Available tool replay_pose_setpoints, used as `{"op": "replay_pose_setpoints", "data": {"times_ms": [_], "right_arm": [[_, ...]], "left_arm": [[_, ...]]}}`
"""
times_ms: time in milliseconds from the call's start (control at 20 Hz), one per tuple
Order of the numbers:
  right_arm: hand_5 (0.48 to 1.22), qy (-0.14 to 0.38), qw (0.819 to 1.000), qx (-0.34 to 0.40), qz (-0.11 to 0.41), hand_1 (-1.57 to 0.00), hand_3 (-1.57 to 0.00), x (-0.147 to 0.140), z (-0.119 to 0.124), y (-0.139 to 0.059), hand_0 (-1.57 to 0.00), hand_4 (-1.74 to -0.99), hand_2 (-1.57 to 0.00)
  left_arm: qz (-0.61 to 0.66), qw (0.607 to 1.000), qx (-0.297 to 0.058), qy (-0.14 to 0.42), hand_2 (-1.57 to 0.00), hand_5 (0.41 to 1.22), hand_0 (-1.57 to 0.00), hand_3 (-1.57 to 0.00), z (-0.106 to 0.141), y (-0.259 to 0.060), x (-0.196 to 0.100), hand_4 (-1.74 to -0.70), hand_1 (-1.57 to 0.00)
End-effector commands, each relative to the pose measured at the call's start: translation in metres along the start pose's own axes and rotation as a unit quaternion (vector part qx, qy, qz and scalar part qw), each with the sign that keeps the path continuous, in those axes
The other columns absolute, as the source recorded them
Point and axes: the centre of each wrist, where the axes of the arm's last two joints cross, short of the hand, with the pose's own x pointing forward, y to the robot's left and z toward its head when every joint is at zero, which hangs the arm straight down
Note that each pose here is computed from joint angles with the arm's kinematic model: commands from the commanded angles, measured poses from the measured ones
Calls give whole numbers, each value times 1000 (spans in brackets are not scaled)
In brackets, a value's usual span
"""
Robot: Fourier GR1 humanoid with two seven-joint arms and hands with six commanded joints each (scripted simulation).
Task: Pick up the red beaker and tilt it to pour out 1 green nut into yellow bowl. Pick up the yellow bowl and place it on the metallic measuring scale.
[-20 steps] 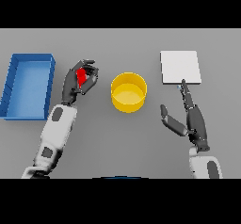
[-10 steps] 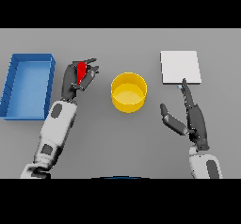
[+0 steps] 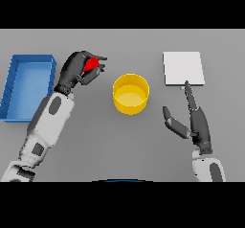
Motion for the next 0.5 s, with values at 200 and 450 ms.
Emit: {"op": "replay_pose_setpoints", "data": {"times_ms": [200,450], "right_arm": [[666,-2,1000,3,4,1,1,1,3,1,1,-1096,1],[692,-8,1000,9,3,1,1,4,1,4,1,-1056,1]], "left_arm": [[-60,997,-41,-8,-1562,1144,-1562,-1558,-4,9,16,-1736,-1562],[-246,958,-134,-53,-1568,1177,-1568,-1567,-24,7,48,-1739,-1568]]}}
